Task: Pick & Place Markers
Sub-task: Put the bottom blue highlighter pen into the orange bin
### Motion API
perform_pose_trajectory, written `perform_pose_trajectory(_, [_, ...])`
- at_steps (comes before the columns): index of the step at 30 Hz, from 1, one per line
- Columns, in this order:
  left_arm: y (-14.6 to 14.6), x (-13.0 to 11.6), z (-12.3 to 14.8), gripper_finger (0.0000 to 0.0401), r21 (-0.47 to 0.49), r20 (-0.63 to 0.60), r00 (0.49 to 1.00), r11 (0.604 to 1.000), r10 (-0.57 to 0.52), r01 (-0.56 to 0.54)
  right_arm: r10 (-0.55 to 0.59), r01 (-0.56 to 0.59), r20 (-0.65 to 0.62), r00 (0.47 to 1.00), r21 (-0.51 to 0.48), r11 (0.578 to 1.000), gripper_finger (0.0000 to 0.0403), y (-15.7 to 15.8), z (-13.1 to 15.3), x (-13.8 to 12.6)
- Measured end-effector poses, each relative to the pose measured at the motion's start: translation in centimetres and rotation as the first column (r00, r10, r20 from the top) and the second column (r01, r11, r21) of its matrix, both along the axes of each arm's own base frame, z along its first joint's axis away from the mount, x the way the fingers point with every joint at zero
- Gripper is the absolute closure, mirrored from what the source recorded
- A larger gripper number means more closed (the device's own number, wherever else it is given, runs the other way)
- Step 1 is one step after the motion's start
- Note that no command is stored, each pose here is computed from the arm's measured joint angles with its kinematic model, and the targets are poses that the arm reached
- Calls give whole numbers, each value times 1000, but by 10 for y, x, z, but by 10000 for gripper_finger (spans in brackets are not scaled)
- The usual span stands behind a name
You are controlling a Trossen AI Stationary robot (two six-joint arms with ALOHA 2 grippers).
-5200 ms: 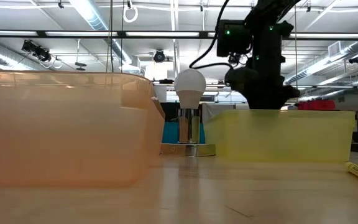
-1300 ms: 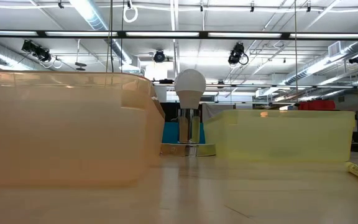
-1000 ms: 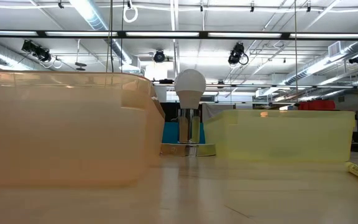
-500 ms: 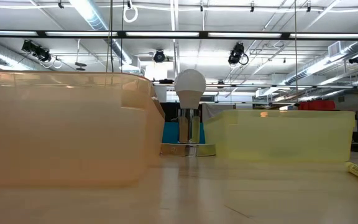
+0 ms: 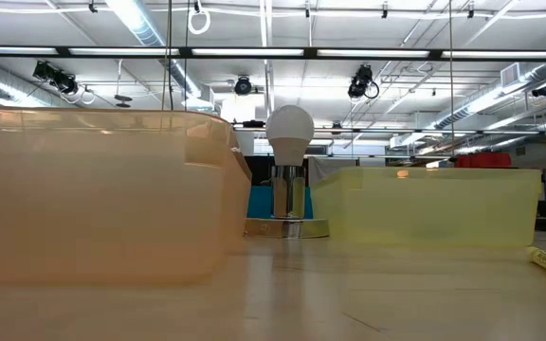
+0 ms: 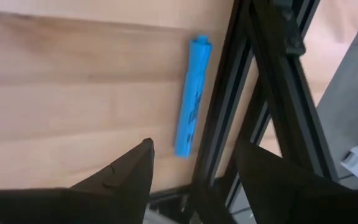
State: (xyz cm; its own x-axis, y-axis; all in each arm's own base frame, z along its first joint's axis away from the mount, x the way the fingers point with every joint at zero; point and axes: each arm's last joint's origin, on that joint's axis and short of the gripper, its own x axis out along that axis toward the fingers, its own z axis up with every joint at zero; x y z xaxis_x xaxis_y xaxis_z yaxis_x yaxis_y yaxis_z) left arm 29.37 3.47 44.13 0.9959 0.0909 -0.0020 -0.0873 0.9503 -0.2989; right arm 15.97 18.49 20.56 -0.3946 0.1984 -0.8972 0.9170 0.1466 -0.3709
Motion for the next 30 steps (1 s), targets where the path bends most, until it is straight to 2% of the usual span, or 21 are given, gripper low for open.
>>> perform_pose_trajectory(6, [0, 0, 0, 199, 1, -1, 1000, 1000, 0, 0, 18, -19, -29, 999, -21, 1000, 174, -8, -20, -7])
perform_pose_trajectory(17, [0, 0, -2, 199, -2, -23, 1000, 1000, 0, 0, 21, -21, -10, 1000, 42, 999, 174, -22, -59, -14])
perform_pose_trajectory(26, [0, 0, -2, 199, -2, -23, 1000, 1000, 0, 0, 30, -26, -74, 997, 46, 999, 174, -32, -75, -26])
perform_pose_trajectory(30, [0, 0, -2, 199, -2, -23, 1000, 1000, 0, 0, 35, -31, -55, 998, 74, 997, 174, -33, -81, -27])
